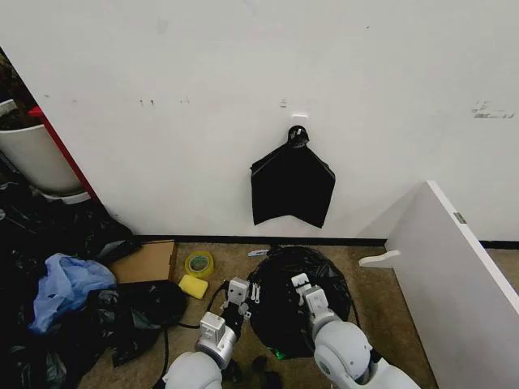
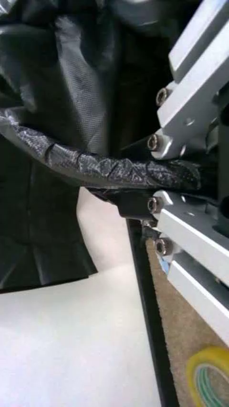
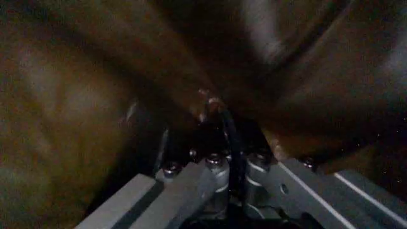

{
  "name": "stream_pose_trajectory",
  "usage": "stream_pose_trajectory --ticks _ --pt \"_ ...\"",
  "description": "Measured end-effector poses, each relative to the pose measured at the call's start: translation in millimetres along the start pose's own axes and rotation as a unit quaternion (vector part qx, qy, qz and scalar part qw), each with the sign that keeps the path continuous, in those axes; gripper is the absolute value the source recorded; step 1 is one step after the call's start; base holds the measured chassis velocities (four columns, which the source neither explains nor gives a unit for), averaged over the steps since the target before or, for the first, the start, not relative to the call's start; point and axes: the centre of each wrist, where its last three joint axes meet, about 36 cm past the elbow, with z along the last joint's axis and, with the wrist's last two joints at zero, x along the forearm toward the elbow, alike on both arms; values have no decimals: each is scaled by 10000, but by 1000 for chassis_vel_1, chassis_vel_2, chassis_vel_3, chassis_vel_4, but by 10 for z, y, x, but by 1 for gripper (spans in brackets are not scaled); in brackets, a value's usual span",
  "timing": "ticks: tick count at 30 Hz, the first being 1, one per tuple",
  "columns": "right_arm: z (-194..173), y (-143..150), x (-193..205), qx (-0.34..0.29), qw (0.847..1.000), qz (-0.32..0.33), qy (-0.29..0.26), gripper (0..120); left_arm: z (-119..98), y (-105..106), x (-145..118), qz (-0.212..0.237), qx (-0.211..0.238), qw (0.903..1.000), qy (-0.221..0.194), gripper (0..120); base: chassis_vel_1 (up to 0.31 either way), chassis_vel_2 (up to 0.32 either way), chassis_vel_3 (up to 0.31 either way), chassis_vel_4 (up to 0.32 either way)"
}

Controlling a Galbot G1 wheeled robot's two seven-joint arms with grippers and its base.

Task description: Place the garbage bag over the trash bin.

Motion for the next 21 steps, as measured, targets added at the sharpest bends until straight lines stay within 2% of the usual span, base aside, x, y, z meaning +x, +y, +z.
stream_pose_trajectory --ticks 4,8,11,15,17,21 --pt "-47 141 44 251 9985 -426 -230 0 5 -50 -10 76 50 10000 12 2 0 0 0 0" --pt "-164 121 -75 292 9978 -419 -421 0 6 -77 12 144 52 9999 38 2 0 0 0 0" --pt "-166 1 -238 343 9989 -204 -257 0 -13 -63 40 168 16 9999 34 2 0 0 0 0" --pt "-45 -86 -262 438 9990 -124 -42 0 -39 -32 41 145 -2 9999 6 2 0 0 0 0" --pt "45 -23 -207 524 9981 -319 59 0 -50 -35 43 156 13 9999 -4 2 0 0 0 0" --pt "-25 102 -201 439 9975 -552 -23 0 -43 -70 56 205 53 9998 1 2 0 0 0 0"
